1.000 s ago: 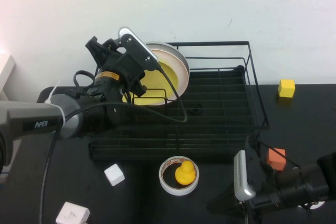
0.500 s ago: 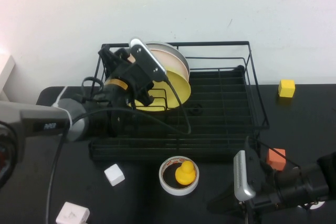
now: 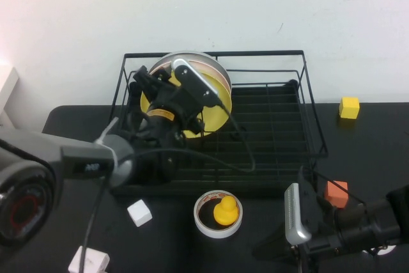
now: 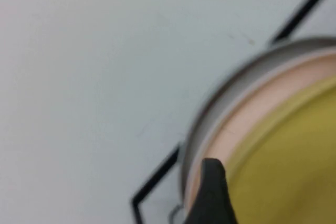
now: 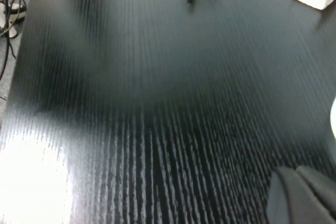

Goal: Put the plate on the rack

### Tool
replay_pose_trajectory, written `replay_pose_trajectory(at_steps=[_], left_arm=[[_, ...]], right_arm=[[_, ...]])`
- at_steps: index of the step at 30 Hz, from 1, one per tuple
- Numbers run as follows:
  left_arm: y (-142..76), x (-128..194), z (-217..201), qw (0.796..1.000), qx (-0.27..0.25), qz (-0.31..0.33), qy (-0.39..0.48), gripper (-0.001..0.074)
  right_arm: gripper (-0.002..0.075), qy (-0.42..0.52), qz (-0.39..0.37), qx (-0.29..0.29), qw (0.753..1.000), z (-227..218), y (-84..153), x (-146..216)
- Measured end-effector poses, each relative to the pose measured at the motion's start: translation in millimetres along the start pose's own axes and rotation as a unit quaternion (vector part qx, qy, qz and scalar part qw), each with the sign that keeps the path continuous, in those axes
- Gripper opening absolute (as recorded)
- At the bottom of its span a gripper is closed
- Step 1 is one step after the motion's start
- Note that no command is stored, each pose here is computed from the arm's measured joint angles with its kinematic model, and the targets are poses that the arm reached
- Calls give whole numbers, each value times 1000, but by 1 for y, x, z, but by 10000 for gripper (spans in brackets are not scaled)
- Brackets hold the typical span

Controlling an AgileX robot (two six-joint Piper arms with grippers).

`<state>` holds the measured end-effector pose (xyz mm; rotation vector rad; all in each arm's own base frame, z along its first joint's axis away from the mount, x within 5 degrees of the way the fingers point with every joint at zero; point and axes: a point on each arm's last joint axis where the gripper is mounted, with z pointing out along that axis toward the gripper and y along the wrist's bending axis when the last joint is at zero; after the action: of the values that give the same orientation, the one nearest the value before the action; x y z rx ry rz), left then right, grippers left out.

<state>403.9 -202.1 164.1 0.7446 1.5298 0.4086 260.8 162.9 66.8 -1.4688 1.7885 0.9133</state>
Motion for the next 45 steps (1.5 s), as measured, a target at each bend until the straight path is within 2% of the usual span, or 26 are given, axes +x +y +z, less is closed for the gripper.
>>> replay_pose_trajectory(at_steps=[6,11,15,17,23,25,27,31,37,42,45], left_arm=[[6,-21,-13,991,-131,-14,-29,435],[21,-34,-21,989,-142,-26,1,373],[51,-52,-36,985,-151,-72,35,309],[67,-62,-46,982,-146,-108,54,270],[115,-101,-91,972,-90,-206,62,101],[134,-115,-110,964,-76,-250,50,45],[150,-126,-128,952,-64,-296,38,20],[182,-145,-169,932,-42,-361,0,4],[225,-161,-229,917,-41,-390,-74,0],[247,-160,-283,904,-23,-402,-143,0],[250,-157,-311,897,8,-400,-189,0]], right_arm=[[0,0,0,0,1000,0,0,0],[0,-1,-1,-1,1000,0,0,0],[0,-2,-1,-1,1000,0,0,0],[0,-2,-1,-1,1000,0,0,0],[0,-3,-3,-2,1000,0,0,0],[0,-7,-7,-4,1000,0,1,-1],[0,-15,-9,-8,1000,0,1,-3],[0,-37,-5,-20,999,0,4,-7],[0,-18,48,-10,999,-2,1,-7],[0,37,26,30,999,-16,-3,-18],[-1,51,-1,70,996,-32,-5,-35]])
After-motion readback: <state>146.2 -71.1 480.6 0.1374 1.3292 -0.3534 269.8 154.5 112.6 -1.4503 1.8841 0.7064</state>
